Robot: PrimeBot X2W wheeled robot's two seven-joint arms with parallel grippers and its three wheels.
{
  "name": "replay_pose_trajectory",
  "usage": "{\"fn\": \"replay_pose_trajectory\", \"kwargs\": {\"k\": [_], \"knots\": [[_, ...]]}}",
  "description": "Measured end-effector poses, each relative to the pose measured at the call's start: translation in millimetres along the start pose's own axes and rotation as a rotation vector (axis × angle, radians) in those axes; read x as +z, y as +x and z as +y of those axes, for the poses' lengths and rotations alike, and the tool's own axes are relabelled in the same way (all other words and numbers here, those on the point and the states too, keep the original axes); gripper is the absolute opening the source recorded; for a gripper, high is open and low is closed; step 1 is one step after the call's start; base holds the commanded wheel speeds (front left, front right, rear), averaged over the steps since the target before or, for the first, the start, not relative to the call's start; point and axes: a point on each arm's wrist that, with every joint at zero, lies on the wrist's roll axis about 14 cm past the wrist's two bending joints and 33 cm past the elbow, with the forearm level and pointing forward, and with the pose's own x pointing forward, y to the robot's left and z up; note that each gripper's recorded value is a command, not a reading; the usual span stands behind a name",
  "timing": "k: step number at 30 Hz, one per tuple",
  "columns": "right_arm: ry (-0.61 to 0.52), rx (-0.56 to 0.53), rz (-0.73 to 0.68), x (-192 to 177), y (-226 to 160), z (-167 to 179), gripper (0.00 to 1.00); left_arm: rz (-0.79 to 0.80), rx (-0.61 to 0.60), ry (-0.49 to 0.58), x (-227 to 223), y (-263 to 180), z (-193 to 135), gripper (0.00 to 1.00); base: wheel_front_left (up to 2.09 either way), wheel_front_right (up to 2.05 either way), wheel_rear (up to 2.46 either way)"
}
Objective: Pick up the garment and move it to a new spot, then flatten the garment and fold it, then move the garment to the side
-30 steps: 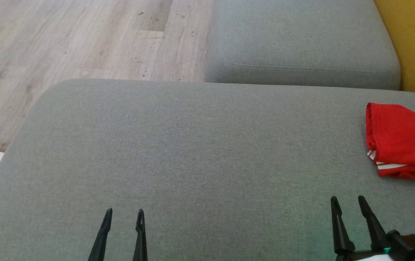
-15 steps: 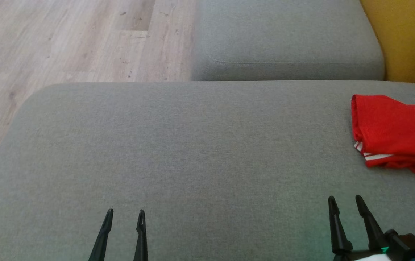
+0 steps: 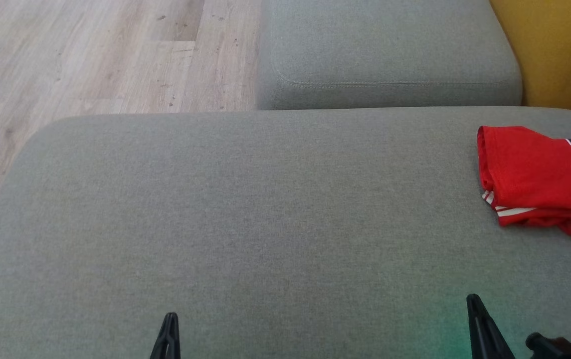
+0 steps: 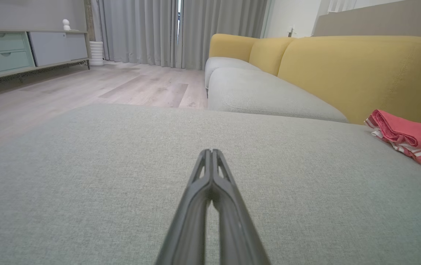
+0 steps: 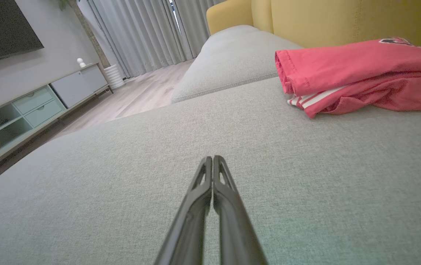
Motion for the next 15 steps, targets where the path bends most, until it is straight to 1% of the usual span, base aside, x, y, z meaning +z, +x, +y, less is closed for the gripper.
{"fn": "replay_pose_trajectory", "kwargs": {"k": [15], "knots": [[0.171,-0.047,-0.006,4.1,5.6,-9.0,0.00,0.046,0.024,-0.179,-6.1,11.2,6.9,0.00,0.00,0.00,0.00]]}}
